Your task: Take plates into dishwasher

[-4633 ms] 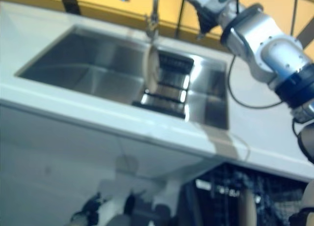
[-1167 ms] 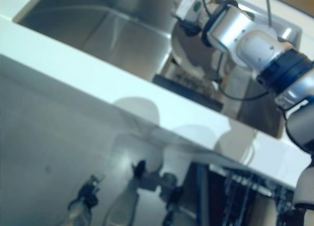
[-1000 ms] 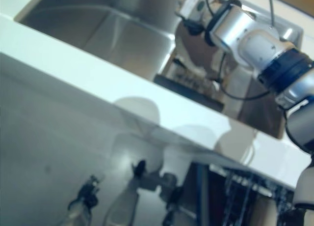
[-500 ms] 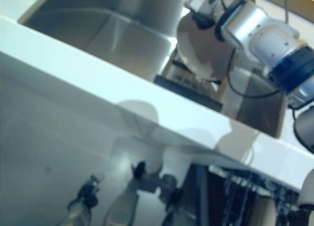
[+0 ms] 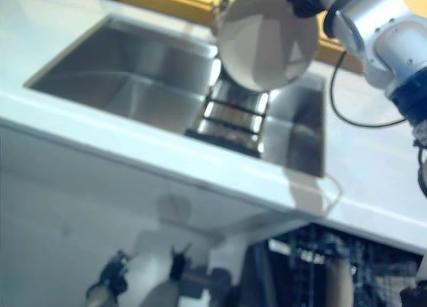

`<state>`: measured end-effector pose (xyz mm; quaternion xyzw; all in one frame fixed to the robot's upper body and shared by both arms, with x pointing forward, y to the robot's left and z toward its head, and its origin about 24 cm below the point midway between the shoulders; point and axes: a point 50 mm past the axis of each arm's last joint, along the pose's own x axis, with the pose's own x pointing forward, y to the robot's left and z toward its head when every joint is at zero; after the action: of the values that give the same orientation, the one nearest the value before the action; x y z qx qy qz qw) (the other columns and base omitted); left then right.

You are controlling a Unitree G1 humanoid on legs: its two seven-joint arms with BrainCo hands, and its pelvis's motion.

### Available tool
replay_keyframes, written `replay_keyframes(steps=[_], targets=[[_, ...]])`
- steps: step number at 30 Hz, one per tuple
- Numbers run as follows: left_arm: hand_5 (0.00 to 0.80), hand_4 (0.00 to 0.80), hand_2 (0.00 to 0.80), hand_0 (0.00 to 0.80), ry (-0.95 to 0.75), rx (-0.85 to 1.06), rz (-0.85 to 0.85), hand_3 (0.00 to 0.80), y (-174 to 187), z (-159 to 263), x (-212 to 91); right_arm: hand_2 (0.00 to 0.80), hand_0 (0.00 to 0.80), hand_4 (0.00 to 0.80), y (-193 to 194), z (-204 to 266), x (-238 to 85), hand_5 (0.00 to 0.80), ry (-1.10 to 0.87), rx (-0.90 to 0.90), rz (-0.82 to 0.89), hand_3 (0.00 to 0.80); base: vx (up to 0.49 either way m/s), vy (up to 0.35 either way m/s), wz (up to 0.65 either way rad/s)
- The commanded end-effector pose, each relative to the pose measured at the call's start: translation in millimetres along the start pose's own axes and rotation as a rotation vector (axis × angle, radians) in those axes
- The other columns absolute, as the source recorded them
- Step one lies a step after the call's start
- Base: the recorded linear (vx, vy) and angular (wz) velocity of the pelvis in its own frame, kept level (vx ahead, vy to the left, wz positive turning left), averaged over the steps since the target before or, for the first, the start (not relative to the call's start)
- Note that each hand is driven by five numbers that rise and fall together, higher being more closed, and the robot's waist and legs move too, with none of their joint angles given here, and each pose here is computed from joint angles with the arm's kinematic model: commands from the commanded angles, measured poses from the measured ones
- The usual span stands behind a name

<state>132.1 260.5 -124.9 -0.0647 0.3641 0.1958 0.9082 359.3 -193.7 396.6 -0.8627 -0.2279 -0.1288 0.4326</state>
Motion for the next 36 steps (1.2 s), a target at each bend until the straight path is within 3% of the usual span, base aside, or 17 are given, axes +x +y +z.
replay_keyframes(steps=[1,19,36], targets=[[0.0,0.0,0.0,0.0,0.021,0.087,-0.009,0.0,6.1,-7.4,-1.7,0.8,0.8,0.8,-11.7,-53.3,-12.0,0.8,0.221,0.044,-0.039,0.8,0.074,-0.01,-0.18],[0.0,0.0,0.0,0.0,0.079,0.156,-0.049,0.0,4.6,-19.5,-4.0,0.8,0.8,0.8,28.7,-97.8,-46.1,0.8,0.401,0.22,0.139,0.8,0.032,-0.016,-0.15],[0.0,0.0,0.0,0.0,0.094,0.217,-0.074,0.0,4.6,-16.8,-1.3,0.8,0.8,0.8,65.2,-131.4,-91.1,0.8,0.533,0.268,0.294,0.8,-0.001,-0.019,-0.11]])
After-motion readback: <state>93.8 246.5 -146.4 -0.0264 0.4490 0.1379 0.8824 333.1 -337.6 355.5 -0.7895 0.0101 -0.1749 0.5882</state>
